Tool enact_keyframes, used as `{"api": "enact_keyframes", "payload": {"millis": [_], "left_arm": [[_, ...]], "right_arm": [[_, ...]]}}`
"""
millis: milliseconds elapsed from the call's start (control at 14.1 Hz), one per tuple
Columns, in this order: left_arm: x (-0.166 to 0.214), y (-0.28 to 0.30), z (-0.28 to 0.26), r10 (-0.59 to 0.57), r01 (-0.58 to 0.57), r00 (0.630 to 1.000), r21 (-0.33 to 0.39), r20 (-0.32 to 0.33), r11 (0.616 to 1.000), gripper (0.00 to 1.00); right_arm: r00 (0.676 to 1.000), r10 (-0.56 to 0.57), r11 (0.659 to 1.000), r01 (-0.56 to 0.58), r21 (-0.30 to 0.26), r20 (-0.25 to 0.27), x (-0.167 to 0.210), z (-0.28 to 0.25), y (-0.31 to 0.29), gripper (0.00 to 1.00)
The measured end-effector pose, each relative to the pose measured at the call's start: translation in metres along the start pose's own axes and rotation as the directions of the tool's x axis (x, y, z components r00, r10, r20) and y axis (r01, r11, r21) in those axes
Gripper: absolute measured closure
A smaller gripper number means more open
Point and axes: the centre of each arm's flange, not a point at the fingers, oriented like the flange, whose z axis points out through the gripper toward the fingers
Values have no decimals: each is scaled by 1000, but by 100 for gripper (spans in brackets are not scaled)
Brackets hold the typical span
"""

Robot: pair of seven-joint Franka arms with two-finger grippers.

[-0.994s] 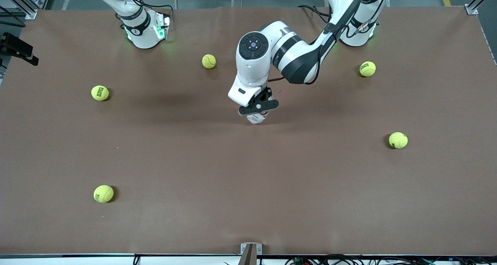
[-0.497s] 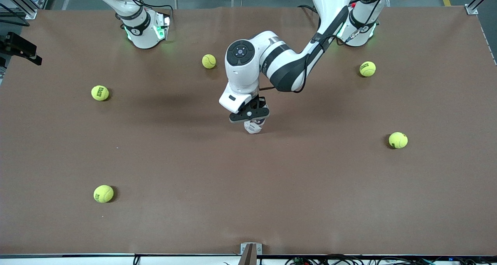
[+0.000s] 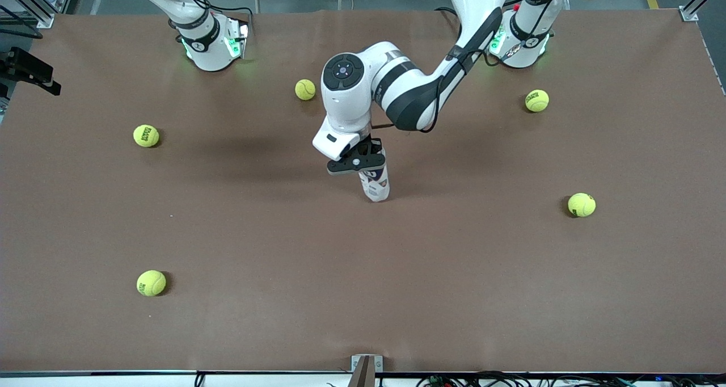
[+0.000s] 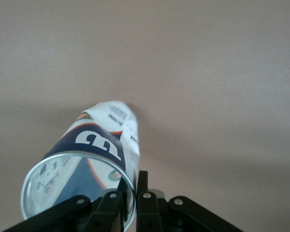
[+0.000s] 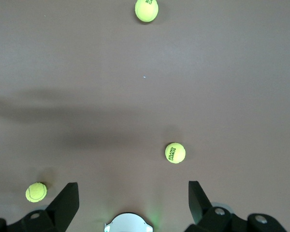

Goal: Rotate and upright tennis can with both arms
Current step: 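Lower the upright can onto its base with the left gripper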

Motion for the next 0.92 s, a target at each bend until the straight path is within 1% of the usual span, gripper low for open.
{"api": "enact_keyframes", "payload": {"millis": [142, 213, 284, 355, 426, 497, 568, 639, 852, 923], "left_arm": [[-1, 1, 0, 1, -1, 1000, 0, 0, 1000, 69], [-1, 1, 0, 2, -2, 1000, 0, 0, 1000, 69], [0, 1, 0, 2, -2, 1000, -1, -1, 1000, 63], [0, 0, -1, 1, -1, 1000, -1, -2, 1000, 55], [0, 1, -1, 1, -1, 1000, -2, -3, 1000, 55], [1, 1, -3, 0, 0, 1000, -4, -4, 1000, 52], [2, 1, -4, -1, 1, 1000, -7, -6, 1000, 41], [3, 1, -6, -2, 1, 1000, -9, -8, 1000, 38], [7, 0, -12, -7, 6, 1000, -19, -17, 1000, 35], [10, -1, -17, -11, 11, 1000, -24, -25, 1000, 31]], "right_arm": [[1000, 1, 1000, -1, 0, 0, -1, 1, 0, 0], [1000, 1, 1000, -1, 1, -1, -3, 0, 0, 0], [1000, 1, 1000, -1, 1, -2, -3, 0, 0, 0], [1000, 1, 1000, -1, 1, -3, -4, -1, 0, 0], [1000, 1, 1000, -1, 1, -4, -5, -1, 0, 0], [1000, 1, 1000, -1, 1, -5, -5, -1, 0, 0], [1000, 0, 1000, 0, 1, -5, -6, -1, 0, 0], [1000, 0, 1000, 0, 1, -5, -6, 0, 0, 0], [1000, 0, 1000, 0, 1, -7, -5, 0, 0, 0], [1000, 0, 1000, 0, 0, -8, -5, 0, 0, 0]]}}
